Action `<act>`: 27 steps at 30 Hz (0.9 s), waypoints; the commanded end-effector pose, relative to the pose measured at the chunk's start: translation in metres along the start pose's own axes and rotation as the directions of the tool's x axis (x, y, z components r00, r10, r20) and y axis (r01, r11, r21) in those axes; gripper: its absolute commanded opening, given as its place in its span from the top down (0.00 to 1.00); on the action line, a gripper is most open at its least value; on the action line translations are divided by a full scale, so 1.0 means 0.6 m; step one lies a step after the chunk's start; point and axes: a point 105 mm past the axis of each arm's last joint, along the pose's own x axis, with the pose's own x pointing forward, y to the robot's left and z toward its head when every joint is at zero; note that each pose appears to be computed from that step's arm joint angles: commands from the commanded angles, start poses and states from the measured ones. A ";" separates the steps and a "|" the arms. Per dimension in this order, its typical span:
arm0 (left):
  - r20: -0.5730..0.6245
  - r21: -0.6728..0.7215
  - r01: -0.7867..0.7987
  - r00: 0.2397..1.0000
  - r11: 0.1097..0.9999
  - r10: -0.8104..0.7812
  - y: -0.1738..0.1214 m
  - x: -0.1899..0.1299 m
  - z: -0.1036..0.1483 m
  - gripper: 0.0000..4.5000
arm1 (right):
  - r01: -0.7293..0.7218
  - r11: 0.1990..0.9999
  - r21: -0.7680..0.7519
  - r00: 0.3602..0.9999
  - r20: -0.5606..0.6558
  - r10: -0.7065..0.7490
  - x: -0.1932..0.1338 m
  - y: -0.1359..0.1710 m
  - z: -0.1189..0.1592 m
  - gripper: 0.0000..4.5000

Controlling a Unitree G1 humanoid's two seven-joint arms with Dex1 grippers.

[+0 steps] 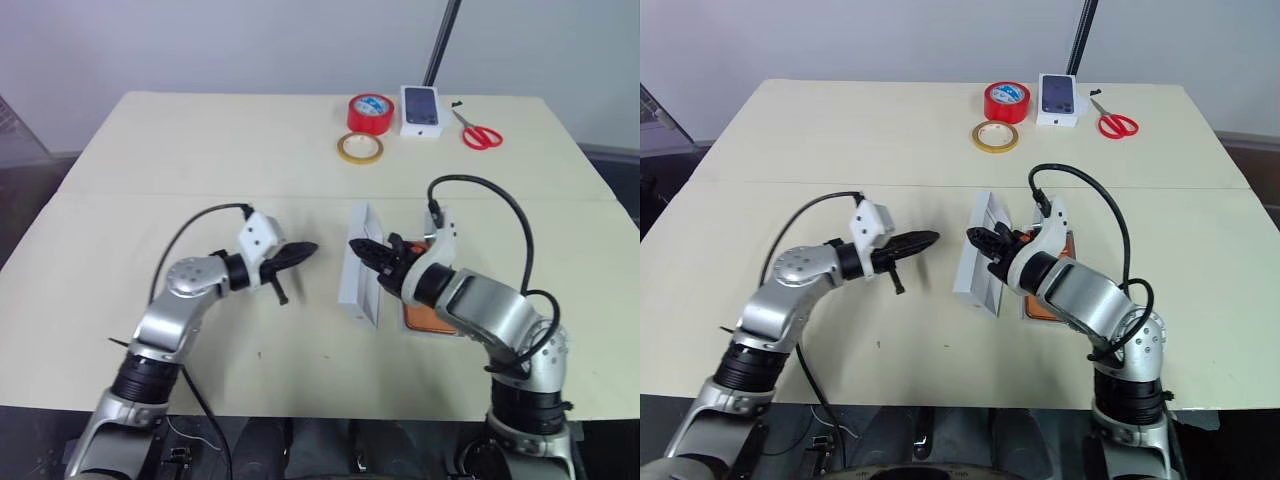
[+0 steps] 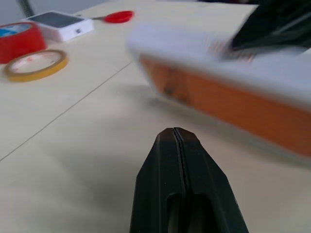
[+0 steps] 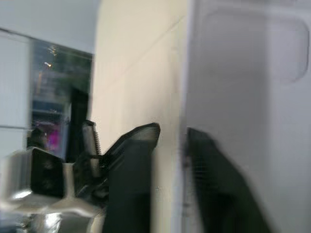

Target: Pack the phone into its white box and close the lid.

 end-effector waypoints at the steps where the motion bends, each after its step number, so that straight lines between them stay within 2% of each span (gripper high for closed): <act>1: 0.043 0.047 0.030 0.999 0.998 -0.032 -0.014 0.033 0.027 1.00 | -0.094 0.981 -0.170 0.996 -0.003 0.095 -0.024 0.024 0.029 0.36; 5: 0.075 0.027 0.074 0.994 0.997 -0.076 -0.032 0.079 0.039 1.00 | -0.008 0.923 -0.385 1.000 -0.023 -0.001 -0.059 0.006 0.087 0.36; 8: 0.102 0.026 0.111 0.988 0.994 -0.113 -0.047 0.096 0.049 1.00 | 0.109 0.897 -0.427 0.993 -0.001 -0.121 -0.083 -0.025 0.120 0.36; 9: 0.107 0.020 0.125 0.986 0.992 -0.127 -0.053 0.101 0.052 1.00 | 0.149 0.881 -0.449 0.987 0.013 -0.160 -0.089 -0.036 0.129 0.47; 10: 0.112 0.019 0.140 0.984 0.990 -0.142 -0.060 0.106 0.054 1.00 | 0.179 0.866 -0.467 0.982 0.024 -0.190 -0.095 -0.045 0.136 0.54; 14: 0.114 0.026 0.185 0.976 0.982 -0.187 -0.084 0.120 0.054 1.00 | 0.256 0.807 -0.532 0.963 0.064 -0.263 -0.109 -0.067 0.155 0.99; 16: 0.110 0.021 0.190 0.975 0.982 -0.191 -0.087 0.125 0.053 1.00 | 0.277 0.771 -0.573 0.955 0.073 -0.289 -0.111 -0.074 0.158 0.99; 20: 0.119 0.002 0.185 0.976 0.983 -0.184 -0.087 0.126 0.056 1.00 | 0.305 0.609 -0.732 0.924 0.073 -0.375 -0.110 -0.094 0.147 0.99; 23: 0.112 -0.010 0.143 0.984 0.990 -0.141 -0.073 0.118 0.054 1.00 | 0.272 0.529 -0.804 0.920 0.056 -0.389 -0.106 -0.099 0.135 0.99; 27: 0.033 -0.064 0.071 0.997 0.995 -0.069 -0.039 0.097 0.035 1.00 | 0.234 0.418 -0.878 0.901 0.035 -0.431 -0.103 -0.116 0.118 0.99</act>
